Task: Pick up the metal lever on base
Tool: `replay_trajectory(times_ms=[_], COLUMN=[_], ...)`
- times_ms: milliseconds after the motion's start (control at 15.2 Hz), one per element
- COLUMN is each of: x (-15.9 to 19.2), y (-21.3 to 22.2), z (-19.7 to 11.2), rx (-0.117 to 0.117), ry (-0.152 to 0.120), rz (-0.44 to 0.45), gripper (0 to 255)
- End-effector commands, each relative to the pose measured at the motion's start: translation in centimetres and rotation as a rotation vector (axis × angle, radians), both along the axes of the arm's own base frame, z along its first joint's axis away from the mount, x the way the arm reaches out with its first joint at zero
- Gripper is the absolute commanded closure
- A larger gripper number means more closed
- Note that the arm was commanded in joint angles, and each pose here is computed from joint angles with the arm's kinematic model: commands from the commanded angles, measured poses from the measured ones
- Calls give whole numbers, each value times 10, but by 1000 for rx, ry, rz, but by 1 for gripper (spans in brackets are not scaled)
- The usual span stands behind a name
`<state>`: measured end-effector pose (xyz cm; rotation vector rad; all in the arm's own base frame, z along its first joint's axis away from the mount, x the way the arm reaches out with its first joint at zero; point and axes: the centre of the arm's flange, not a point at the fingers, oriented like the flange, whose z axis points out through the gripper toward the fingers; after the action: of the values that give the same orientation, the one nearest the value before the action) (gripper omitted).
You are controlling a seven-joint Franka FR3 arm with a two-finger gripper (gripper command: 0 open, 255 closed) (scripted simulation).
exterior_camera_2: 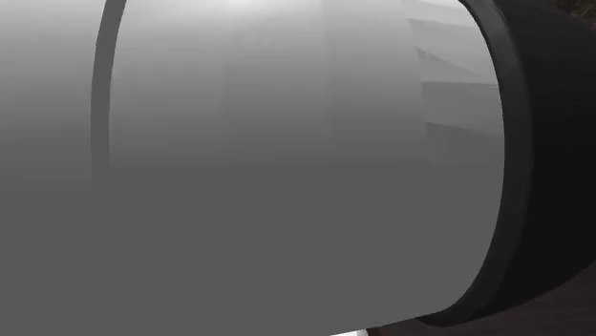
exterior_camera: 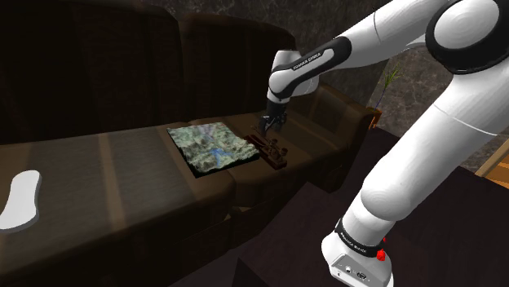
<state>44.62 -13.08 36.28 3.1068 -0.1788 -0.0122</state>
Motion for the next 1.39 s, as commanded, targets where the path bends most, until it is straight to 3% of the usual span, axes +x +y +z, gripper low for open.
replay_trajectory(times_ms=[0,462,528,1122,1320], x=[3,3,3,3,3], y=[-1,-1,-1,-1,-1], z=[-14,-44,-44,-44,-28], rx=[-1,-1,-1,-1,-1], ry=[2,2,2,2,2], rz=[-2,-2,-2,-2,-2], gripper=[0,0,255,255,255])
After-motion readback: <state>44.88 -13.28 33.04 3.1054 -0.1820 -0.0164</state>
